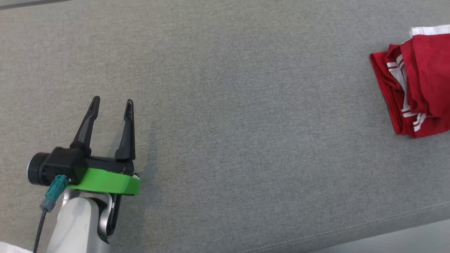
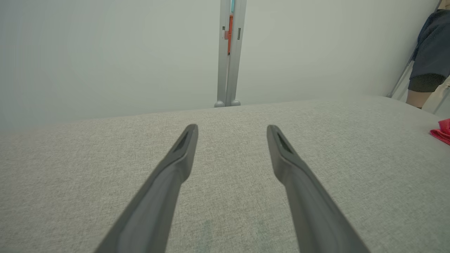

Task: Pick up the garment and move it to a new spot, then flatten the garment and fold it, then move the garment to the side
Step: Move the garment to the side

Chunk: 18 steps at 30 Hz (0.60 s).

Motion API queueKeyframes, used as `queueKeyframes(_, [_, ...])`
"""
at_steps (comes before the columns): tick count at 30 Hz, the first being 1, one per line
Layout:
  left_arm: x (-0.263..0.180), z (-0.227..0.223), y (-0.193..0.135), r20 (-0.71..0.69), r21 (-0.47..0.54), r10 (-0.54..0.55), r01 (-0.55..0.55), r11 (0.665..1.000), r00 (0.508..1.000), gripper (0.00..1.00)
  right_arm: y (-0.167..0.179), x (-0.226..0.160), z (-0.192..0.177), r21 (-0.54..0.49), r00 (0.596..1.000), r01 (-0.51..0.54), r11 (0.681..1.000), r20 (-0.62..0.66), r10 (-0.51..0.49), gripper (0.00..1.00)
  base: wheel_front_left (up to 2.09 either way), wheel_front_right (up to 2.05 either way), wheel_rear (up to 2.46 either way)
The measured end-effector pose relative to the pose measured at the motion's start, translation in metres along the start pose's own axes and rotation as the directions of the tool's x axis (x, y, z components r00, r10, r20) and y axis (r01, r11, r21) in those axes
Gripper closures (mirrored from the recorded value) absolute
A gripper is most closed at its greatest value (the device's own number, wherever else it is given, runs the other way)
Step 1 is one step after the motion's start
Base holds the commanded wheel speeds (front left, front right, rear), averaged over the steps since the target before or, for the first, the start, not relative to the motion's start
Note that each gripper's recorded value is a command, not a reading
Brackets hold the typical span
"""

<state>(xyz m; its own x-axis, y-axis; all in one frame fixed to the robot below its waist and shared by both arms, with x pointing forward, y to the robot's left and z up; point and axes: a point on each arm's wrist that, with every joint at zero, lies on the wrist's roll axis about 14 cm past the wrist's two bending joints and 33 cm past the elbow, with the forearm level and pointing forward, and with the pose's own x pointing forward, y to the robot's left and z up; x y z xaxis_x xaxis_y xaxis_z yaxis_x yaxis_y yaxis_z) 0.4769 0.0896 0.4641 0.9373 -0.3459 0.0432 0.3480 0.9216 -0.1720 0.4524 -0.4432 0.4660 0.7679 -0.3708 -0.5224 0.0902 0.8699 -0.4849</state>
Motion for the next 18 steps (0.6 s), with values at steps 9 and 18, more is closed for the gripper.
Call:
queueKeyframes(9, [-0.009,-0.003,0.018,-0.016,0.017,0.043,-0.043,0.999,0.999,0.0,0.013,0.025,0.0,-0.084,1.0,0.004,0.996,0.024,-0.002,0.0,0.0,0.0,0.0])
queueKeyframes(18, [-0.016,0.011,0.022,0.015,0.006,0.081,-0.081,0.997,0.997,0.0,0.022,0.017,0.049,-0.053,0.961,0.018,0.998,0.275,-0.003,0.0,0.0,0.0,0.0])
